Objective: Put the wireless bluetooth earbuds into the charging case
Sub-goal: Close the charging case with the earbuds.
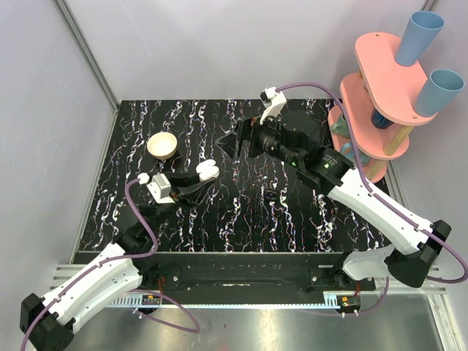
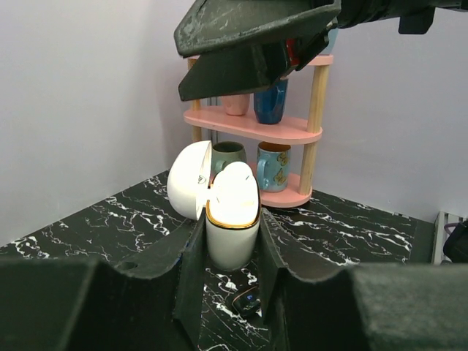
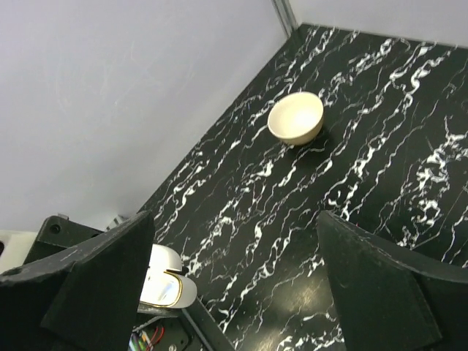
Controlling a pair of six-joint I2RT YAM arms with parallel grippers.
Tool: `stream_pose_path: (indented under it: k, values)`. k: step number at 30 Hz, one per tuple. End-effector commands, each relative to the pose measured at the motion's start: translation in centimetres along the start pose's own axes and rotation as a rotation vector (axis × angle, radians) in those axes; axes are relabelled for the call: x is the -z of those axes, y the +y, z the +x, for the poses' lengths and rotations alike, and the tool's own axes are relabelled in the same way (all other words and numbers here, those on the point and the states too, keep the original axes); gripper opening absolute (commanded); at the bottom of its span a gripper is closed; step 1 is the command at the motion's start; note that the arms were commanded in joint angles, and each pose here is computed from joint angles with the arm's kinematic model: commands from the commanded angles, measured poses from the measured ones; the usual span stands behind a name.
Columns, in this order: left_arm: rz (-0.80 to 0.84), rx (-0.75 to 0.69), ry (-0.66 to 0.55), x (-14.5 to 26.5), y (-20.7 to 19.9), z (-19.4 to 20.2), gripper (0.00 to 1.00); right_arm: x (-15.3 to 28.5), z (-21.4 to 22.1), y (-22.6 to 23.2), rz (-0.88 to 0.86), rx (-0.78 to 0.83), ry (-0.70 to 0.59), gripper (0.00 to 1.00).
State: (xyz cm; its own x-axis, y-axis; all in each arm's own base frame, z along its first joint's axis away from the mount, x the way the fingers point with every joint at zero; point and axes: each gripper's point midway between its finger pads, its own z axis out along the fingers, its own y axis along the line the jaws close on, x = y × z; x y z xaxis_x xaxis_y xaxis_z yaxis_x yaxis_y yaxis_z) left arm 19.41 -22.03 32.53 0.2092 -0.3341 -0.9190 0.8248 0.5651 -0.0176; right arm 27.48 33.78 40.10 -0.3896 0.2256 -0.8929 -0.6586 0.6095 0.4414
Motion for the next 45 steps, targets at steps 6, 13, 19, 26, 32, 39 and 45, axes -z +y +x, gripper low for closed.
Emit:
stream_pose_path:
  k: [6,13,19,26,32,39,45]
  values:
    - [0.129,-0.049,-0.012,-0.9,-2.1,-1.8,0.0,-1.7,2.4,0.3,-0.022,-0.072,0.107,1.0]
    - [0.195,-0.041,0.026,-1.7,-2.9,-1.0,0.0,-3.1,4.1,-0.7,0.007,-0.084,0.151,1.0]
    - [0.195,-0.041,0.032,-1.9,-2.8,-0.7,0.0,-3.4,5.1,-1.3,0.024,-0.074,0.174,1.0]
    - [0.197,-0.033,0.02,-2.1,-2.9,-1.0,0.0,-3.8,6.3,-1.7,0.032,-0.077,0.211,1.0]
    - [0.186,-0.027,0.016,-2.2,-2.7,-1.0,0.0,-3.8,6.7,-1.8,0.032,-0.078,0.222,1.0]
    - [0.082,-0.023,-0.069,-1.6,-1.2,-2.4,0.0,-3.5,7.1,-1.9,0.034,-0.074,0.233,1.0]
    - [0.067,-0.01,-0.063,-1.7,-1.0,-2.1,0.0,-3.3,7.1,-1.8,0.026,-0.074,0.237,1.0]
